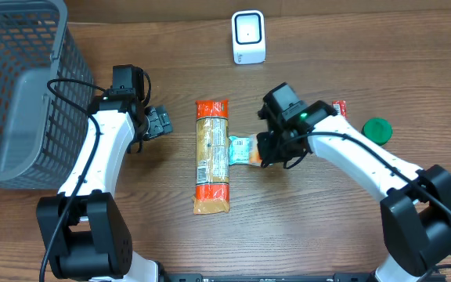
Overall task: Scan the item barcode
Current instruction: 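Move the right gripper left and grasp the orange Kleenex pack, then lift the Kleenex pack and carry it up toward the scanner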
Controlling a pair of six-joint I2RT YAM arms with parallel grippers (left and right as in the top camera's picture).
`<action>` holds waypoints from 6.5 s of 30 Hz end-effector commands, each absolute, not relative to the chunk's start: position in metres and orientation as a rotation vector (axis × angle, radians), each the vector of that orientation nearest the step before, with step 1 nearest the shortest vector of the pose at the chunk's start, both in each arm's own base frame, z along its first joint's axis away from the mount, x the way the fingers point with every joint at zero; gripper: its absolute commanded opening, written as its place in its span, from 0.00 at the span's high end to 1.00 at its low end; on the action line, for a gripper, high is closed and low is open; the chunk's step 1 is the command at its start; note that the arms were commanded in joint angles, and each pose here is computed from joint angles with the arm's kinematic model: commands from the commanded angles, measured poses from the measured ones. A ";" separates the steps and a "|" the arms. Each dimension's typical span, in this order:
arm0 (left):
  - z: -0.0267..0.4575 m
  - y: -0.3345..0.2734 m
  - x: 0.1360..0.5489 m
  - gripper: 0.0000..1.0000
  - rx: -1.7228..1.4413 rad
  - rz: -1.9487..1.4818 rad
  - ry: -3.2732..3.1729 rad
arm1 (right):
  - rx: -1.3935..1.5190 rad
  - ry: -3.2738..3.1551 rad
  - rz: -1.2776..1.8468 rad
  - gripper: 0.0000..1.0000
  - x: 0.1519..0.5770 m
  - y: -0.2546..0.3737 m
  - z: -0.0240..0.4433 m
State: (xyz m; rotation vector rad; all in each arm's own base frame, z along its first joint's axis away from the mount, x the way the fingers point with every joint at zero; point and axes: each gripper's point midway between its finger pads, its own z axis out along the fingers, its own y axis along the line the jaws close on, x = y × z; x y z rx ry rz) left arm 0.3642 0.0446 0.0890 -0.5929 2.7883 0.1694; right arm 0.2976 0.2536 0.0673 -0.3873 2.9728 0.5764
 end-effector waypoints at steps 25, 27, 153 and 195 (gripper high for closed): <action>0.099 0.044 0.368 0.00 -0.568 0.162 2.762 | -0.330 2.867 0.499 0.69 0.314 0.262 0.068; 0.099 0.044 0.368 0.00 -0.568 0.162 2.762 | -0.307 2.869 0.496 0.69 0.318 0.258 0.068; 0.099 0.044 0.368 0.00 -0.567 0.162 2.762 | -0.762 2.069 1.937 0.96 0.250 0.241 0.286; 0.099 0.044 0.368 0.00 -0.568 0.162 2.762 | -0.783 1.715 1.775 0.96 0.192 0.179 0.348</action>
